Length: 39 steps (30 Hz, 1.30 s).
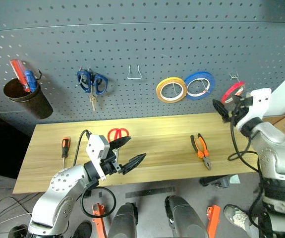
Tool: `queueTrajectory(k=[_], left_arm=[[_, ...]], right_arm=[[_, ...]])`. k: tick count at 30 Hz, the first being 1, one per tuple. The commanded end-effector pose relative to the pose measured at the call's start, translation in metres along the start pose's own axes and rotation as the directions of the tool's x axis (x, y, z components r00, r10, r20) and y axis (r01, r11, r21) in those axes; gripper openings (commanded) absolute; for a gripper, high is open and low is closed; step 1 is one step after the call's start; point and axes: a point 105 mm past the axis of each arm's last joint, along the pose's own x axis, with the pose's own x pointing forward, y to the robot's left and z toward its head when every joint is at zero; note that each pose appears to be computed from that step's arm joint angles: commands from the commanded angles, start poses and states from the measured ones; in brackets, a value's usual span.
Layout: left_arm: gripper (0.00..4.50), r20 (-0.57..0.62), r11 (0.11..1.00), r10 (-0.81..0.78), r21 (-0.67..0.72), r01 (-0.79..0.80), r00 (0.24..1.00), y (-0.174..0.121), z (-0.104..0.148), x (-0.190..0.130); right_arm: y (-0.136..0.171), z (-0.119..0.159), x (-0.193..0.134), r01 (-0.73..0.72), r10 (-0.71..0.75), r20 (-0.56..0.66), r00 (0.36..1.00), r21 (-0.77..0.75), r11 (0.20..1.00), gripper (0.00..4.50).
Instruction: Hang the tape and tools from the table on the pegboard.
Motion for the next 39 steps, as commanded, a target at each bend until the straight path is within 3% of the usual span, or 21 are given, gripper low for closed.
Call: queueTrajectory(k=[1,4,11,24,39], left_arm=[[4.50,0.001,1.000,0.001,0.012,-0.001,1.000,0.000,0.000,-0.006],[4.50,-0.055,1.000,-0.015,0.017,0.016,0.998,-0.002,-0.011,-0.011],[4.50,-0.107,1.000,-0.010,-0.005,0.010,0.994,-0.004,-0.020,-0.027],[4.50,-0.133,0.998,-0.001,-0.066,-0.008,0.991,-0.038,-0.024,-0.041],[4.50,-0.139,0.996,0.033,-0.079,-0.044,0.990,-0.044,-0.021,-0.046]], right_arm=[[0.022,-0.022,-0.021,-0.107,0.109,-0.175,0.979,0.022,0.994,4.46],[0.042,-0.057,-0.042,-0.210,0.210,-0.360,0.909,0.042,0.977,4.46],[0.027,-0.098,-0.032,-0.106,0.090,-0.560,0.824,0.003,0.994,4.46],[0.031,-0.126,-0.016,-0.093,0.103,-0.673,0.732,0.051,0.994,4.46],[0.027,-0.135,0.005,-0.041,0.050,-0.676,0.735,0.029,0.999,4.46]])
